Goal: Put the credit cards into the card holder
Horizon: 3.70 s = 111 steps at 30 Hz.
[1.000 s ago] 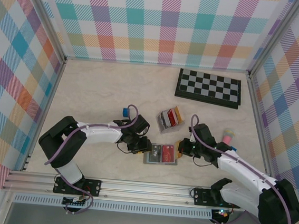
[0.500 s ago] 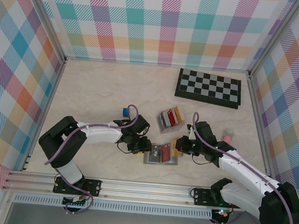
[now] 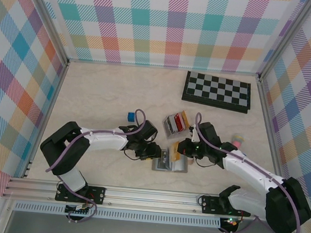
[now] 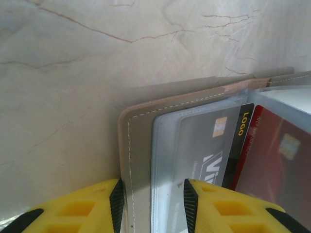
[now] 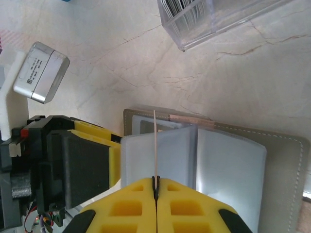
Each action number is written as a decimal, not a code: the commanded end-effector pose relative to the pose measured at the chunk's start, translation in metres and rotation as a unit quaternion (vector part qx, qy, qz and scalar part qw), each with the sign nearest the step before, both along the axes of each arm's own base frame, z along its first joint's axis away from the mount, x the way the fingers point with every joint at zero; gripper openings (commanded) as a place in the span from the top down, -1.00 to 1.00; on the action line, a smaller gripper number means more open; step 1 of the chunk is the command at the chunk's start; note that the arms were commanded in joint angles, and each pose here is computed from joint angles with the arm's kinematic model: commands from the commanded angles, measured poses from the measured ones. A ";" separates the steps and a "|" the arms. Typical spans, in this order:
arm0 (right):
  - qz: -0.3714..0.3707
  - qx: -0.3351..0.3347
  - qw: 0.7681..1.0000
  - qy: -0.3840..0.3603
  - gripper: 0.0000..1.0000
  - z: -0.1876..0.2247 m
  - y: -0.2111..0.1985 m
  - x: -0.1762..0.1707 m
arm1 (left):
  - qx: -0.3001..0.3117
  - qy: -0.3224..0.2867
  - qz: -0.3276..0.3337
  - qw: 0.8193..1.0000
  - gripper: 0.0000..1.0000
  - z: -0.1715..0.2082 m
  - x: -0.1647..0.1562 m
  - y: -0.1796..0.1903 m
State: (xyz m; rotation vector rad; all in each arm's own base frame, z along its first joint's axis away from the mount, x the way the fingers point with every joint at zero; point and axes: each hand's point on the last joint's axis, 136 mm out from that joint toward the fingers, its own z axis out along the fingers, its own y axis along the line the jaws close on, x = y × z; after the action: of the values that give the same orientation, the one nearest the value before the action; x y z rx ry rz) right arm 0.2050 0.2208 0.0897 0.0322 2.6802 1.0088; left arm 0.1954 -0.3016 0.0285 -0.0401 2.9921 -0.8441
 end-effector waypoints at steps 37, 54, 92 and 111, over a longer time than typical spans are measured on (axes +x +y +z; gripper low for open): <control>-0.011 -0.031 0.999 0.000 0.87 -0.002 0.002 -0.003 | 0.011 -0.047 0.023 0.999 0.32 0.018 0.010 0.011; -0.096 -0.182 0.979 0.009 0.88 -0.020 -0.054 -0.003 | -0.043 -0.021 -0.004 0.999 0.21 0.025 0.001 -0.013; -0.087 -0.215 0.972 0.040 0.87 -0.048 -0.061 -0.010 | 0.016 -0.019 0.004 1.000 0.20 0.014 -0.003 -0.013; -0.087 -0.214 0.972 0.043 0.87 -0.050 -0.060 -0.011 | -0.022 -0.015 -0.017 0.999 0.38 0.014 -0.004 -0.039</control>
State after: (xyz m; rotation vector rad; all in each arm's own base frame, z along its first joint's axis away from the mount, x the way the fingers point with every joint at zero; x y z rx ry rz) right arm 0.2000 0.1625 0.0531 0.2208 2.8084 0.4029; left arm 0.1951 -0.3230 0.0326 -0.0370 2.9769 -0.8225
